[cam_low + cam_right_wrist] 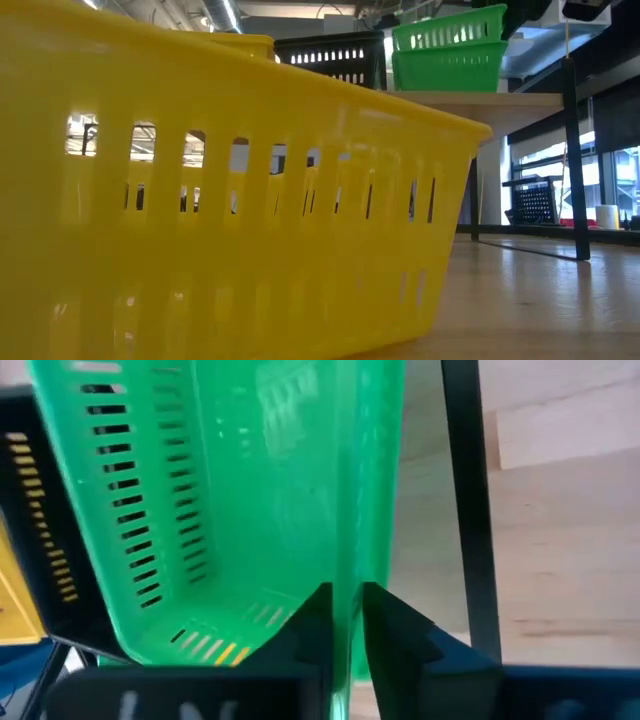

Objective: Stack baskets on shelf by color
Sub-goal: Stack the right green bin on the other green bin on the shelf

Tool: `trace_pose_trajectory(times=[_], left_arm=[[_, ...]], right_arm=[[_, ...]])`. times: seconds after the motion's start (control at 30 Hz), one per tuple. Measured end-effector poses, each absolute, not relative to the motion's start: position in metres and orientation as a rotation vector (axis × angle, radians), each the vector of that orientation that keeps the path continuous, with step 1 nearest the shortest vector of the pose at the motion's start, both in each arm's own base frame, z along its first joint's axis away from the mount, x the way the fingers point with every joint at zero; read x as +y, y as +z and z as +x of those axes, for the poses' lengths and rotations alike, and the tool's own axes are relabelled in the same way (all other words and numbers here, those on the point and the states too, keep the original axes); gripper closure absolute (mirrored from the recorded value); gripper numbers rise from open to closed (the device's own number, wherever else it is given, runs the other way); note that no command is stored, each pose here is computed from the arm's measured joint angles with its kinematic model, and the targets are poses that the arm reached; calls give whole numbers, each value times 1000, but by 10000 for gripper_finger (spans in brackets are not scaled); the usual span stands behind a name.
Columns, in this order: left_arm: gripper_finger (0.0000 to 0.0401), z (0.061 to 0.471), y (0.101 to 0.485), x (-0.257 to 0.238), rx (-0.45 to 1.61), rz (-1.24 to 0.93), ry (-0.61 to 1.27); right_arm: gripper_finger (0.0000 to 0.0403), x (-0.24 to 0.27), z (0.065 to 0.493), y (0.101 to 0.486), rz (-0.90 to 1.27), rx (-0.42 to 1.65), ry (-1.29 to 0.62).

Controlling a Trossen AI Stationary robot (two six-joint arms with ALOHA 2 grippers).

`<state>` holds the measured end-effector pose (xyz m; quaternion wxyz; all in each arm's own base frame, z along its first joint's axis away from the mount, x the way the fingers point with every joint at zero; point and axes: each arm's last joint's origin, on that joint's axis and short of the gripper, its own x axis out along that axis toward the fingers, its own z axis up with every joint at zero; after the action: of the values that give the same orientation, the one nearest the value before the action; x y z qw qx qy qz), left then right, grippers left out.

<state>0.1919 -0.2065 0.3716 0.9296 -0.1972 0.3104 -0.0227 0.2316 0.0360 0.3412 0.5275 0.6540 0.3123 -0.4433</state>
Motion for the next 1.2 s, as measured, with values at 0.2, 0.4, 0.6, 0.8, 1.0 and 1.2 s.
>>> trace_pose_trajectory(times=[0.2,0.4,0.6,0.8,1.0,1.2], left_arm=[[401,192,372,-206,636,-404,-47],[401,192,371,-206,639,-416,-41],[401,192,371,-206,640,-433,-35],[401,192,371,-206,641,-440,-33],[401,192,371,-206,641,-461,-26],[401,192,371,-206,641,-463,-26]], right_arm=[[350,34,232,341,1535,691,-1083],[350,32,227,340,1379,635,-1133],[350,39,226,341,1363,625,-1114],[350,41,226,341,1361,629,-1108],[350,48,224,341,1317,603,-1094],[350,53,223,342,1256,544,-1085]])
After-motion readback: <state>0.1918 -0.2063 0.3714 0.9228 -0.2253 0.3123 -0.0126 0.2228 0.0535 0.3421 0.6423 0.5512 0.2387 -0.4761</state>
